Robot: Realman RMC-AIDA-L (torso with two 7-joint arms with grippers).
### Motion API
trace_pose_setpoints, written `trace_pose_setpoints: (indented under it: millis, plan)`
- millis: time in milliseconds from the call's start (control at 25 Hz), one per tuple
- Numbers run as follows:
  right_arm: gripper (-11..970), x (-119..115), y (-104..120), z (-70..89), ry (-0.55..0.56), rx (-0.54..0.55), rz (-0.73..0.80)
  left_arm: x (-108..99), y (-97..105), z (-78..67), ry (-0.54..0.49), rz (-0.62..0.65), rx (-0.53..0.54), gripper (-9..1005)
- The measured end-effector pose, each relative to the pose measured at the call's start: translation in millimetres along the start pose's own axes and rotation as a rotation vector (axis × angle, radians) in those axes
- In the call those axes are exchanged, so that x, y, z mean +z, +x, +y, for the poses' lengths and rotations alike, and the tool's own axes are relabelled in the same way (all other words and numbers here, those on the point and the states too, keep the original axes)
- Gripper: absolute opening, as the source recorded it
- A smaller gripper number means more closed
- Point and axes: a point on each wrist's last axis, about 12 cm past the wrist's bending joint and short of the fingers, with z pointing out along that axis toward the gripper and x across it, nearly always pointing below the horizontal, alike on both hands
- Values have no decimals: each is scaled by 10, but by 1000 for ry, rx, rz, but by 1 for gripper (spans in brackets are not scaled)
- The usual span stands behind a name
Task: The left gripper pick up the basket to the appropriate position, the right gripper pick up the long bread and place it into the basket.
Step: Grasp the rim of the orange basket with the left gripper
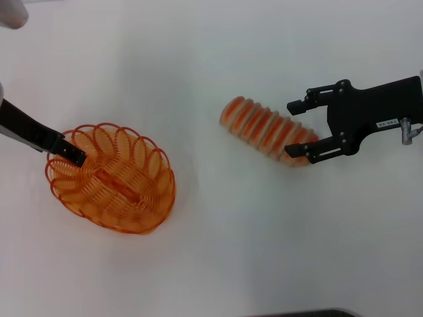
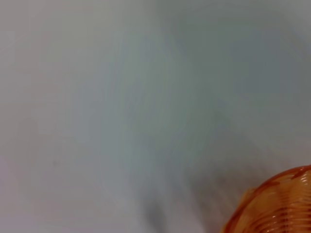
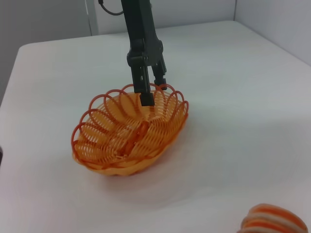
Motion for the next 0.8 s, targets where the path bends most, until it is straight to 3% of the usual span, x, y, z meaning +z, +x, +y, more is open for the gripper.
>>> trace_pose_setpoints:
  millis: [280,800]
  plan:
    - [819,3,2,-9,7,0,3,18,-12,-16,-6,-3,13,875]
    - [819,1,7,-6,7,1,3,36,-3,-1,-5,1,6,444]
